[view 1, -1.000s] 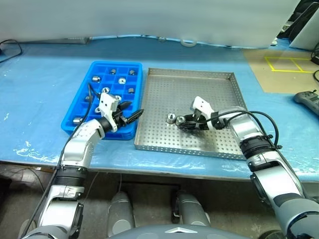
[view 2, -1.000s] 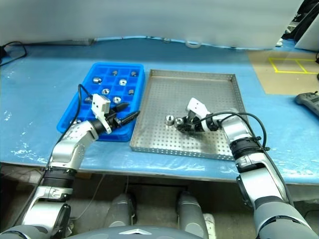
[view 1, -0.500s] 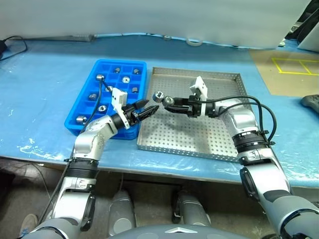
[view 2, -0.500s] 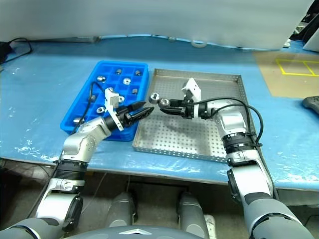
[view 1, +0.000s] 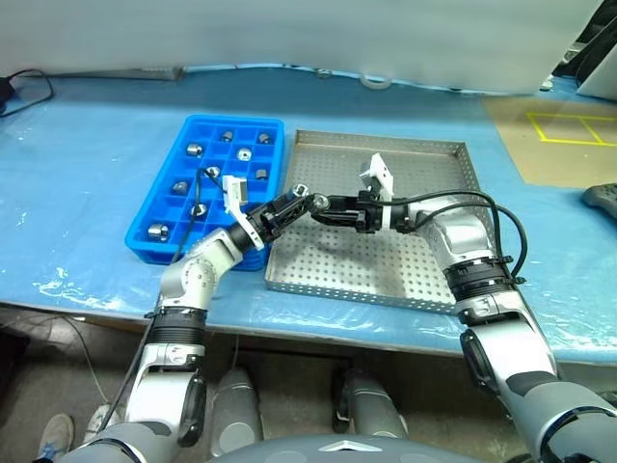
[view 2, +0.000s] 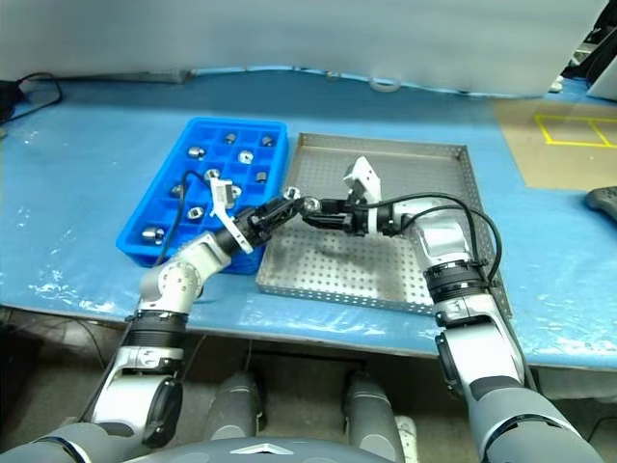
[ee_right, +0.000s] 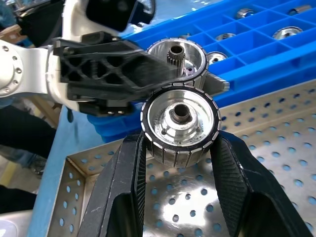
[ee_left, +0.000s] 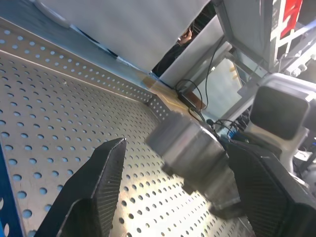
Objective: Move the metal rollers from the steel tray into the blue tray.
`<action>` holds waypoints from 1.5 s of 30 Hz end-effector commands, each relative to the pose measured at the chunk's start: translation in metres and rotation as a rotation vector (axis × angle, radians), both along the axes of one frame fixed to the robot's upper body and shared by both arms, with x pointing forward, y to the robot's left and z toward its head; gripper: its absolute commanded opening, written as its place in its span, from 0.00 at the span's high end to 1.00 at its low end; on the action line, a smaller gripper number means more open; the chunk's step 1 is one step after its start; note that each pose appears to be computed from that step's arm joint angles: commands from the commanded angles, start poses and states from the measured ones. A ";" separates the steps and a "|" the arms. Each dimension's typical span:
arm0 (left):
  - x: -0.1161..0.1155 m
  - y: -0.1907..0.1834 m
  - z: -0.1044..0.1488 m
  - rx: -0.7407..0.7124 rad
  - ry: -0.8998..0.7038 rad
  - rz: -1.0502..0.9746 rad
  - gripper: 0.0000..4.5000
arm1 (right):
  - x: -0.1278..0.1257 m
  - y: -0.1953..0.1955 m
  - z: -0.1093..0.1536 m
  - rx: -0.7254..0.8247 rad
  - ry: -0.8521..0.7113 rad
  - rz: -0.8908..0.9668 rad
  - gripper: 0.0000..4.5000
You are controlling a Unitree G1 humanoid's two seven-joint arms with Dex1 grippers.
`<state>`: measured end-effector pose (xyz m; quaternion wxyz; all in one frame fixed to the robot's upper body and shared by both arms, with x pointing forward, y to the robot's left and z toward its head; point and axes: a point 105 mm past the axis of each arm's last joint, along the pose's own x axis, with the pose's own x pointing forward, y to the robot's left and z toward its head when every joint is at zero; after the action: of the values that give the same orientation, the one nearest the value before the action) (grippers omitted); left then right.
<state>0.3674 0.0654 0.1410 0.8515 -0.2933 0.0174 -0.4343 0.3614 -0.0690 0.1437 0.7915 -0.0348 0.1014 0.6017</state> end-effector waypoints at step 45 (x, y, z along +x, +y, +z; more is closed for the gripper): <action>0.014 0.097 0.058 -0.476 0.027 0.396 0.58 | 0.010 0.100 0.073 0.560 0.215 -0.041 0.66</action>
<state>0.3872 0.1709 0.1787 0.8254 -0.5126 -0.1050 -0.2117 0.3706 0.0285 0.2069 0.7658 0.2530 0.0283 0.5905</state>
